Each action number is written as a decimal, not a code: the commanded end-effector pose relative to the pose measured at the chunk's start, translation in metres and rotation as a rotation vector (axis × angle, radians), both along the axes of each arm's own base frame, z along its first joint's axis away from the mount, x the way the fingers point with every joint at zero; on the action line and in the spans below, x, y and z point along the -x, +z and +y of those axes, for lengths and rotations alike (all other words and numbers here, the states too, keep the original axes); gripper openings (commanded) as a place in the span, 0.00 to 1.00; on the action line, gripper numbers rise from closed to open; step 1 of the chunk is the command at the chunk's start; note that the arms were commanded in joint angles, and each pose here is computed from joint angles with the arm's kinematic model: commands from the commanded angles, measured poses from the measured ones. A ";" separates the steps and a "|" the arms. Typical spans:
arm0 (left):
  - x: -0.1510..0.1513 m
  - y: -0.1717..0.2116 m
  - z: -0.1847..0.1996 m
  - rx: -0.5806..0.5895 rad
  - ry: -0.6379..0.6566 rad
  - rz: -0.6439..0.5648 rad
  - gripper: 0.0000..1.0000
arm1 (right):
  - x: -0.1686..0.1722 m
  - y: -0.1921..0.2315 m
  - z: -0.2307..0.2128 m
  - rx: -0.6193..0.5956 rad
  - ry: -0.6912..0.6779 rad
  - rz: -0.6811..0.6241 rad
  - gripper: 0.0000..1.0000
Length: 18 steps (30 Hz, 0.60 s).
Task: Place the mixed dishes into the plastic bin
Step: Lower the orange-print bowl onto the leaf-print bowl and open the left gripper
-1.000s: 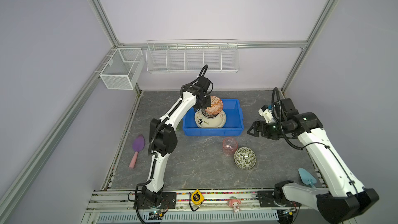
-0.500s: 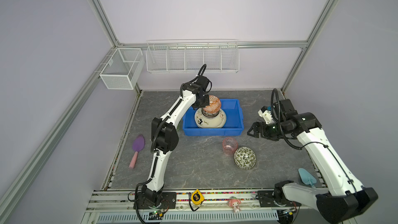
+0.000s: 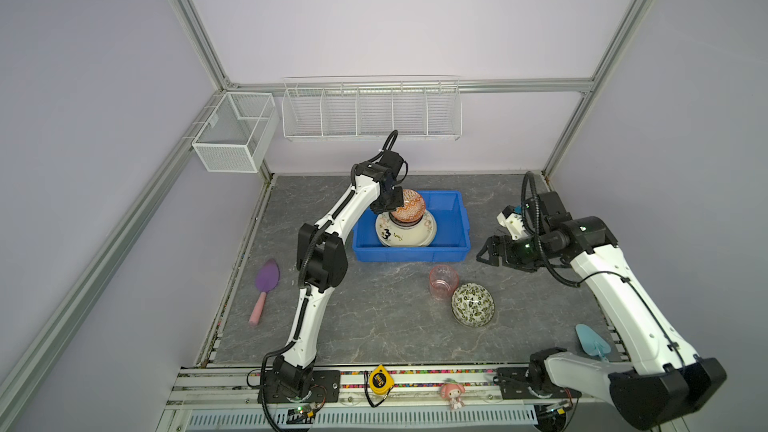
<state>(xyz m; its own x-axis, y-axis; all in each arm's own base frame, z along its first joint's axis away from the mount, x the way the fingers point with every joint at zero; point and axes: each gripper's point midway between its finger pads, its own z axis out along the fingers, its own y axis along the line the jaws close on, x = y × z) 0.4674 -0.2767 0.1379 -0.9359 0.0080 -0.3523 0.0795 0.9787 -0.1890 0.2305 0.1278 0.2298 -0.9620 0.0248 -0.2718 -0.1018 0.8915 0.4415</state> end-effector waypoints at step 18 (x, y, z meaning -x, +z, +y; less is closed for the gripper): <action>-0.004 0.014 -0.006 0.069 0.000 -0.008 0.16 | 0.000 -0.006 0.001 -0.012 0.015 0.010 0.88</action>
